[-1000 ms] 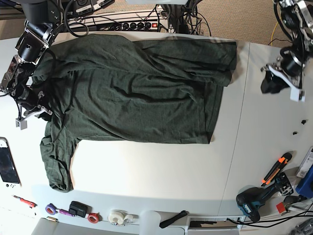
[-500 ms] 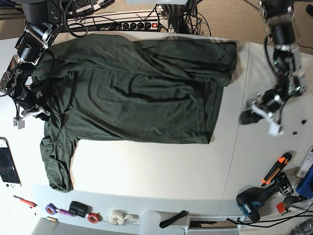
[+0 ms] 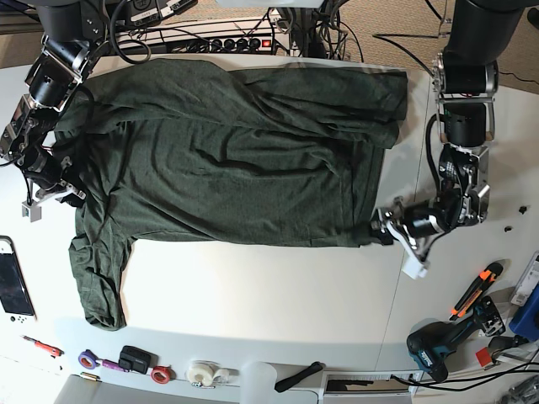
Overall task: Layout the t-shirt on the table in an organized manner, then fold the t-shirt properly
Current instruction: 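Move the left gripper to the shirt's hem and grasp it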
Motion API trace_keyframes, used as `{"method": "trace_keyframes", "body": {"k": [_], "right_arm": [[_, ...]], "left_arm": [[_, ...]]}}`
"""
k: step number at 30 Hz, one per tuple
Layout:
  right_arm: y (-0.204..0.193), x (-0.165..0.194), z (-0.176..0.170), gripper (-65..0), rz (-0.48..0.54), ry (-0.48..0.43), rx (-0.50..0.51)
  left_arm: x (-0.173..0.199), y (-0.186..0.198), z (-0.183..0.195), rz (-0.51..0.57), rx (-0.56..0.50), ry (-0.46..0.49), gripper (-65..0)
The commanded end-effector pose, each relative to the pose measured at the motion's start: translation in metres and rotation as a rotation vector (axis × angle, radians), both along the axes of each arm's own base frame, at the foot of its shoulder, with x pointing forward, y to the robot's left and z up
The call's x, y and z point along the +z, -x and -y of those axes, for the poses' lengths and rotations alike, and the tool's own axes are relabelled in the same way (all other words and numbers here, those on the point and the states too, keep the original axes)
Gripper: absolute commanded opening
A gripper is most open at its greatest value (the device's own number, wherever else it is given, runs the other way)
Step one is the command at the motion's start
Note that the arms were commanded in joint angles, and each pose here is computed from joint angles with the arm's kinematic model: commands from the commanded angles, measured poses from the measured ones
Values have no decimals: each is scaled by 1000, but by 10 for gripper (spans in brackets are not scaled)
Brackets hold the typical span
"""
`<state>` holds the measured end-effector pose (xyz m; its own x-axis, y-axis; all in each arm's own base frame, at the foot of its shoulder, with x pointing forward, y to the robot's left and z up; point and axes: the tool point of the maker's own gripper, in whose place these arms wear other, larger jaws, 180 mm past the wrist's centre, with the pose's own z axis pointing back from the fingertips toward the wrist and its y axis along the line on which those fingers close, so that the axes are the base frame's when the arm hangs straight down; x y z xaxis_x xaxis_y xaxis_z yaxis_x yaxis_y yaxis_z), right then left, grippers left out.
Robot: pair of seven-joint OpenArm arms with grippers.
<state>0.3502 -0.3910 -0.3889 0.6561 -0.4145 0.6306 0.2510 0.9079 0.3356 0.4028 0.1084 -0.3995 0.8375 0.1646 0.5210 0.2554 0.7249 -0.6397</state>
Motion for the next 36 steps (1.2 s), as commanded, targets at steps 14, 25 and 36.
{"method": "trace_keyframes", "body": {"k": [14, 25, 36], "right_arm": [[-3, 4, 3, -650, 1, 21, -4], [-6, 7, 7, -650, 25, 38, -14], [-14, 17, 1, -650, 100, 44, 37]], "left_arm": [[-12, 6, 25, -9, -53, -42, -309], [-16, -8, 15, 19, 37, -93, -650], [33, -1, 22, 144, -75, 163, -650]]}}
